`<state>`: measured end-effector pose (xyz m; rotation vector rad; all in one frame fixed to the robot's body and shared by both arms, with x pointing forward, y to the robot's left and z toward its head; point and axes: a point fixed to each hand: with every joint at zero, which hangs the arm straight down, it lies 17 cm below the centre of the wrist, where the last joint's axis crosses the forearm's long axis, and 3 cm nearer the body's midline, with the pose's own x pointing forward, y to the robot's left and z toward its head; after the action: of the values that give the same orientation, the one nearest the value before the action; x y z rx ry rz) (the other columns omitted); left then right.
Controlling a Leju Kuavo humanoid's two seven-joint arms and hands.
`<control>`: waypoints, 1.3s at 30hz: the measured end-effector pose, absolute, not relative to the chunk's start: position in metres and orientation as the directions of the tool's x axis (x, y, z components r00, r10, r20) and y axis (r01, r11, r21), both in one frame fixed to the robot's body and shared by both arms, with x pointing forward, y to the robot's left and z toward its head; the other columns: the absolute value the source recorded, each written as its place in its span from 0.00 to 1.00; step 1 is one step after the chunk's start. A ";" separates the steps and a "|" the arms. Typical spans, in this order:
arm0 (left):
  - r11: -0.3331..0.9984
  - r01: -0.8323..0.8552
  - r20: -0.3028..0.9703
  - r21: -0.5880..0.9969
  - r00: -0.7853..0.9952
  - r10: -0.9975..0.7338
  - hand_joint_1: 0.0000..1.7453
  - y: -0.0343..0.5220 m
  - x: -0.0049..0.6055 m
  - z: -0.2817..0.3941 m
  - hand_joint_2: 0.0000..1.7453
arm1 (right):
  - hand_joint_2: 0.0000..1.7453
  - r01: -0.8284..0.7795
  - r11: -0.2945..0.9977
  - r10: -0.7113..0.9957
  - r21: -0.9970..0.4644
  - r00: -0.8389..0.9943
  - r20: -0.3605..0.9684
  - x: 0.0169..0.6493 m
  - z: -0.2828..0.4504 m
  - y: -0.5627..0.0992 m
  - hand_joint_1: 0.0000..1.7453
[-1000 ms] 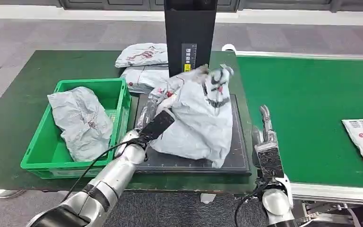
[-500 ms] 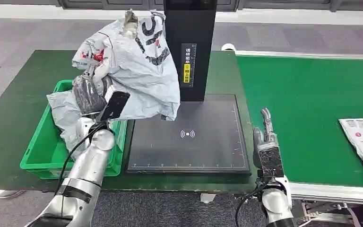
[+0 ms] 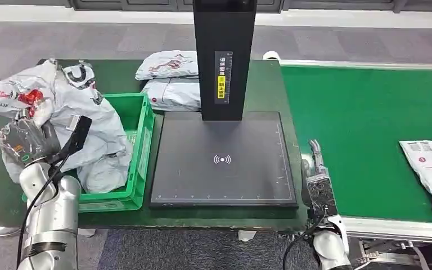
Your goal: Moved the parcel from conveyor to table for the left to box.
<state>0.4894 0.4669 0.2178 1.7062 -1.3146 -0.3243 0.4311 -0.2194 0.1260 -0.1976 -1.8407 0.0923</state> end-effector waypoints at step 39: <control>0.720 -0.663 0.852 0.205 -0.242 -0.465 0.00 0.425 0.515 0.211 1.00 | 1.00 0.225 0.944 0.294 -0.243 -0.229 0.928 0.427 0.117 -0.275 0.00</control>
<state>0.5153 0.4253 0.2114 0.8723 -1.8910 0.2397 0.4274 -0.2747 0.1173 -0.3841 -1.8177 0.0666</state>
